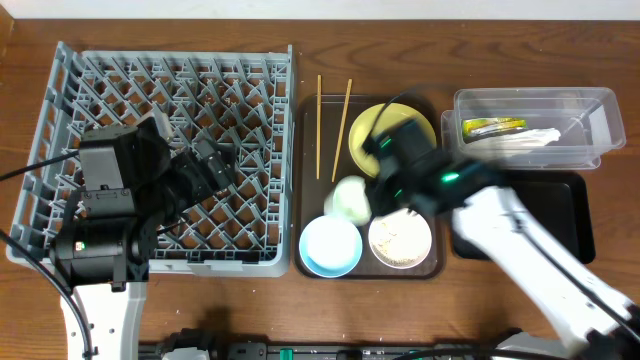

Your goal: Sort waste into correct bins and load items into the dishwasher

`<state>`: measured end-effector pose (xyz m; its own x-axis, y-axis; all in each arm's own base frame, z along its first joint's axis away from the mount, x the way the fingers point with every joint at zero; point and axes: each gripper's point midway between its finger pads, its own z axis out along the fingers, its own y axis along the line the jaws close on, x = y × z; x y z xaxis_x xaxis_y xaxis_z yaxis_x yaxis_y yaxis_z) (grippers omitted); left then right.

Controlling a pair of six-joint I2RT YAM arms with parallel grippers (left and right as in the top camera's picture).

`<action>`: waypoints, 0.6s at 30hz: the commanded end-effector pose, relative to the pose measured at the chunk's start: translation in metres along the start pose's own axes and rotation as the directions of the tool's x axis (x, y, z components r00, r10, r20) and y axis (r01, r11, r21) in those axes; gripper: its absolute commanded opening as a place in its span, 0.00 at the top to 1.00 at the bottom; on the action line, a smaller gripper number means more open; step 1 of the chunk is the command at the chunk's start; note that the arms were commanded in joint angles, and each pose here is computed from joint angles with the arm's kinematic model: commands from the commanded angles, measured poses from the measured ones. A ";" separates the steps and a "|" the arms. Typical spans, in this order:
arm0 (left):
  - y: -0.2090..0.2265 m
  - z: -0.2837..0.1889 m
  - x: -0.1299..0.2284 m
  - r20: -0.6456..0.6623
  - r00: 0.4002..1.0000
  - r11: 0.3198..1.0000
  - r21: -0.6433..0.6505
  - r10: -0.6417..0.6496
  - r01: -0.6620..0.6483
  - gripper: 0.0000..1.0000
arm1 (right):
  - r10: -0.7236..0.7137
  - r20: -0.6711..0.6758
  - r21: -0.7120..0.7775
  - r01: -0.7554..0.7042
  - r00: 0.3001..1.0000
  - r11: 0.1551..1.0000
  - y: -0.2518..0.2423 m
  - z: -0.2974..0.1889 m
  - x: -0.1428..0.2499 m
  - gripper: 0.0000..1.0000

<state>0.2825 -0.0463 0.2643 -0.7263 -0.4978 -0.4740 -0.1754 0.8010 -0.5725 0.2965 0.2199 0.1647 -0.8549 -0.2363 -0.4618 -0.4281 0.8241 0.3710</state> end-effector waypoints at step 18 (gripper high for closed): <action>-0.151 -0.043 0.038 -0.197 0.911 0.562 0.826 0.363 -0.045 0.08 | -0.202 0.503 -0.676 0.528 0.840 0.513 0.106 -0.141 -0.069 0.99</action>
<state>0.2738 -0.1569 0.3414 -0.8608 -0.1852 -0.4740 0.4036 0.3190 -0.8575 0.2843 0.2446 0.3426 -0.4765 -0.0887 -0.8747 -0.8791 0.0352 0.4754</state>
